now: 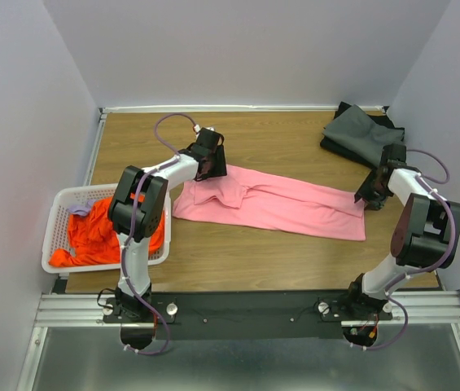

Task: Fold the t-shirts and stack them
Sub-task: Fold the tshirt

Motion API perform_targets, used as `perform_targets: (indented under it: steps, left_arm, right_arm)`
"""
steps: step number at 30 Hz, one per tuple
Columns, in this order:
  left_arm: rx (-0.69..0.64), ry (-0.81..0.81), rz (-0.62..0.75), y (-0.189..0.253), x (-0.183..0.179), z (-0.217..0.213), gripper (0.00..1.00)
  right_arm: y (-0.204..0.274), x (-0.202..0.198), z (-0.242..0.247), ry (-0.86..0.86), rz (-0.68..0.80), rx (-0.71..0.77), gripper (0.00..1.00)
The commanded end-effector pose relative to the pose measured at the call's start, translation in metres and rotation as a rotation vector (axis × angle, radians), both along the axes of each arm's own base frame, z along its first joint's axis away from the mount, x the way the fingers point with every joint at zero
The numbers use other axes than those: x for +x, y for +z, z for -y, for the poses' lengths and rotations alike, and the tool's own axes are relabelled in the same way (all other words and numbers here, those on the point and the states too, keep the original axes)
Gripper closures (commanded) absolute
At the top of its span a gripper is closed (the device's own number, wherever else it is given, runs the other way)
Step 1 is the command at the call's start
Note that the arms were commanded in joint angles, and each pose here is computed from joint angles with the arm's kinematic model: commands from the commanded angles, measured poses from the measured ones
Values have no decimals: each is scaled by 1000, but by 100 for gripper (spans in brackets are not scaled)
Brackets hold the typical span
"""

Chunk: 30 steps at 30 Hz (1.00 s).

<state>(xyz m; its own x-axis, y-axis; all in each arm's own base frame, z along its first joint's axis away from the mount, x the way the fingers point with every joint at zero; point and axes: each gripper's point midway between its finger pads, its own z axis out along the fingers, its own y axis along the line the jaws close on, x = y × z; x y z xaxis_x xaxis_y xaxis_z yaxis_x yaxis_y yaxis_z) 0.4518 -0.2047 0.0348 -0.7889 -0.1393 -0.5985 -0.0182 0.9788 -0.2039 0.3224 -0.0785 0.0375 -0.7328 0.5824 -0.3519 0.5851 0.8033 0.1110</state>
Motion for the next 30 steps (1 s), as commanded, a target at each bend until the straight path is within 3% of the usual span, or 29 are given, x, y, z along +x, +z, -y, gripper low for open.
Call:
perform_targets:
  steps: [1,6,14,20,30]
  left_arm:
    - [2,-19,-54,-22,-11,-2,27]
    - [-4,-25,-54,-22,-9,1,27]
    - [-3,-30,-51,-21,-5,2,27]
    - [-5,-35,-50,-21,-3,4,27]
    - [15,-41,-68,-28,0,4,27]
  right_arm:
    - [0,-2,8,-32,-12,-28,52]
    - [-6,-5,6,-30,-31,-13,53]
    - [-11,-5,-1,-12,-37,24,67]
    - [-6,-6,-2,4,-31,21,97]
    - [11,-33,-10,13,-24,22,98]
